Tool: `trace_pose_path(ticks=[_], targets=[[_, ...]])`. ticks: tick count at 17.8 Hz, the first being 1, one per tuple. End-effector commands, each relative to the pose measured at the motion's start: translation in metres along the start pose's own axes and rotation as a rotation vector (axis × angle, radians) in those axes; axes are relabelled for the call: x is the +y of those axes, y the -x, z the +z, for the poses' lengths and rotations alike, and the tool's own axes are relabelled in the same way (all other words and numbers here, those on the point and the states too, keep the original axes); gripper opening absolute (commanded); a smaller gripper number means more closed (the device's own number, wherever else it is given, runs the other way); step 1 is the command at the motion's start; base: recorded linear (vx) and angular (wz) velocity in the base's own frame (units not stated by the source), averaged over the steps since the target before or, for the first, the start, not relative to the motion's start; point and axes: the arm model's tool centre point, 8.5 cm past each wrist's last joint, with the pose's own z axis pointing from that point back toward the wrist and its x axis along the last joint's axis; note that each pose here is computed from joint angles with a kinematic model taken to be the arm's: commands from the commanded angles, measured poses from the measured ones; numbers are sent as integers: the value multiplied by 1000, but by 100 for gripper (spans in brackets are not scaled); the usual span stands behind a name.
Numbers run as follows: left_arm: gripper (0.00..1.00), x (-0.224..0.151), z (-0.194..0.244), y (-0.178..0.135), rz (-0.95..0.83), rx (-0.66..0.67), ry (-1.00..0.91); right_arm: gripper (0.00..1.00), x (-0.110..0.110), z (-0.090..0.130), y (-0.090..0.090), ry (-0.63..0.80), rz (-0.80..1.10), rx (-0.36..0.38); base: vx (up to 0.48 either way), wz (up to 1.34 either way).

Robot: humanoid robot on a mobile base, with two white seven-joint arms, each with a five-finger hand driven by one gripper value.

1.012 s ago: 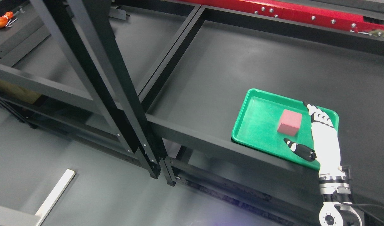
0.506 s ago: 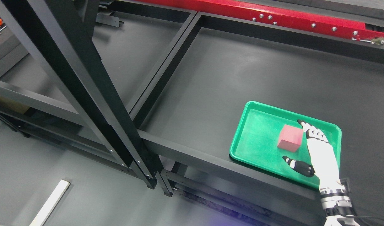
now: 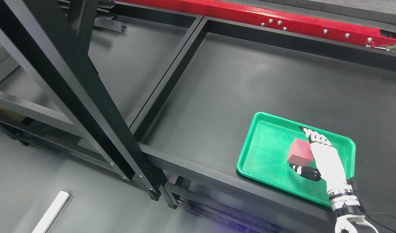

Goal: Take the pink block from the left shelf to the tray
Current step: 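Close the right hand around the pink cube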

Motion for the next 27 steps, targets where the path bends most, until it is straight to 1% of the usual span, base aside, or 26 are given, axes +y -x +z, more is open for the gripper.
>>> trace_pose_path(ticks=[1, 4, 7, 10, 12, 14, 17, 20, 22, 23, 25, 27], targets=[[100, 11, 2, 5, -4, 10, -17, 100, 17, -3, 21, -114, 45, 23, 63, 2], [100, 11, 2, 5, -4, 9, -17, 100, 22, -3, 34, -143, 61, 47, 37, 0], [100, 11, 2, 5, -4, 9, -17, 100, 30, -7, 42, -174, 67, 61, 14, 0], [100, 11, 2, 5, -4, 10, -17, 99, 36, -7, 43, -192, 68, 76, 3, 0], [100, 11, 2, 5, -4, 9, -17, 96, 37, -7, 43, -195, 70, 81, 0, 0], [100, 11, 2, 5, -4, 9, -17, 85, 37, -7, 43, -196, 80, 91, 0, 0], [100, 11, 2, 5, -4, 9, -17, 59, 36, -9, 44, -198, 128, 91, 0, 0], [100, 11, 2, 5, -4, 9, -17, 38, 36, -9, 43, -196, 131, 87, 0, 0], [100, 11, 2, 5, -4, 9, -17, 3, 35, -10, 42, -191, 119, 79, 0, 0], [100, 11, 2, 5, -4, 9, -17, 1, 34, -11, 42, -183, 116, 79, 0, 0], [100, 11, 2, 5, -4, 9, -17, 1, 23, -18, 41, -138, 98, 76, 0, 0], [100, 11, 2, 5, -4, 9, -17, 1, -1, -22, 40, -28, 61, 42, 0, 0]])
